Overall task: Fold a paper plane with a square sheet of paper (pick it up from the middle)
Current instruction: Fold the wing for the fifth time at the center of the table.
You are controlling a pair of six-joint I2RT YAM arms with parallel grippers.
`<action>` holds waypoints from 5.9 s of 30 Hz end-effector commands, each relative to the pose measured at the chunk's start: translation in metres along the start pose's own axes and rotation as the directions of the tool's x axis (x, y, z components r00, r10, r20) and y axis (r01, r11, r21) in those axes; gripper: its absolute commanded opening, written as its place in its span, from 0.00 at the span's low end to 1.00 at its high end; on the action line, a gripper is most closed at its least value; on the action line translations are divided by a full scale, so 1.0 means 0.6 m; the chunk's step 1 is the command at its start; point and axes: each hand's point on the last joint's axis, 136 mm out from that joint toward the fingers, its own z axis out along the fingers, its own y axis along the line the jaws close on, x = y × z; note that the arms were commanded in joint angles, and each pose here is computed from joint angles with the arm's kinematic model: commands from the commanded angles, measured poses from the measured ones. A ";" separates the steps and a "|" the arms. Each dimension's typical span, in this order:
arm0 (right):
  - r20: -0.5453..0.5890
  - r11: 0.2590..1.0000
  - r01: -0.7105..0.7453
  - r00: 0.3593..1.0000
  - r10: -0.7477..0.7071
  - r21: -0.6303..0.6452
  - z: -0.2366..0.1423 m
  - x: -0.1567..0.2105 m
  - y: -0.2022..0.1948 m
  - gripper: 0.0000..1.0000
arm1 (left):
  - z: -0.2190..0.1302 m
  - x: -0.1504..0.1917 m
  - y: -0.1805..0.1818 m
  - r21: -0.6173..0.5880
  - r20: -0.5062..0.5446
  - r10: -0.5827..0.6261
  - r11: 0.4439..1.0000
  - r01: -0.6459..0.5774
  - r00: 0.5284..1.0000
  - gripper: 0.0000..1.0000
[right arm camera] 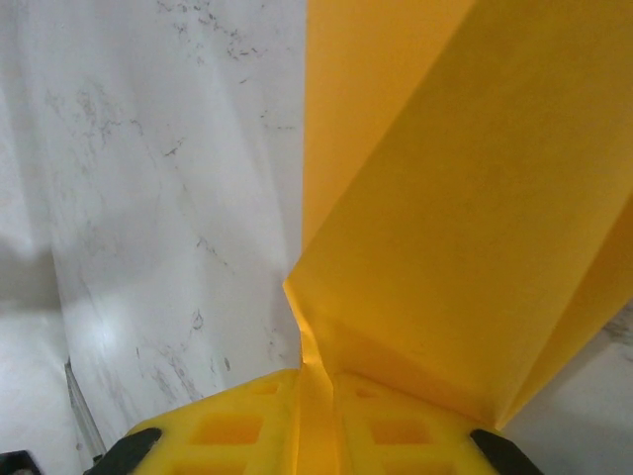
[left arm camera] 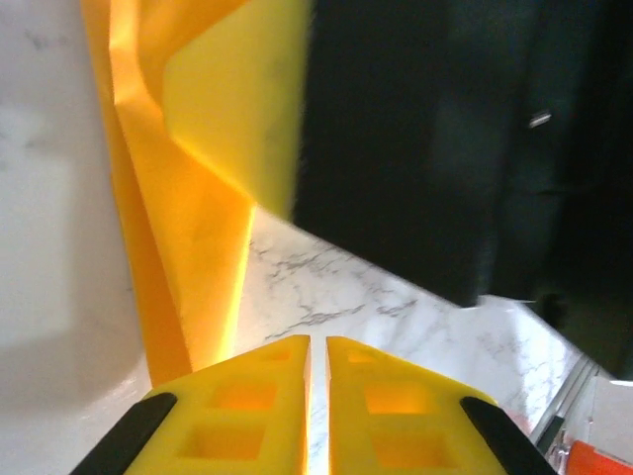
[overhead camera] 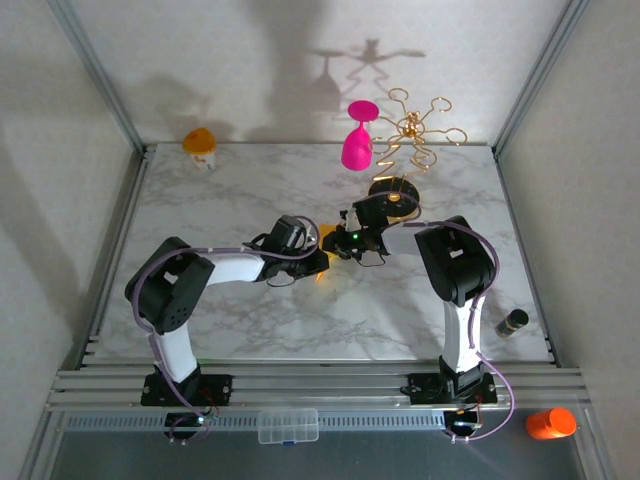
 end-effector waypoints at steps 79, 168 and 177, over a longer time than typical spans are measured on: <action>-0.024 0.952 -0.109 0.992 0.121 0.286 0.048 0.043 -0.137 0.16 | -0.027 -0.031 -0.027 -0.060 0.143 0.040 0.998 -0.032 0.989 0.06; 0.093 0.948 -0.211 0.976 0.194 0.237 -0.012 0.075 -0.017 0.12 | -0.018 0.046 0.123 -0.275 0.092 -0.089 0.955 0.111 0.992 0.00; 0.145 0.947 0.164 0.967 -0.210 0.277 -0.056 0.015 0.031 0.10 | -0.018 0.061 0.154 -0.333 0.051 -0.077 0.939 0.090 0.996 0.00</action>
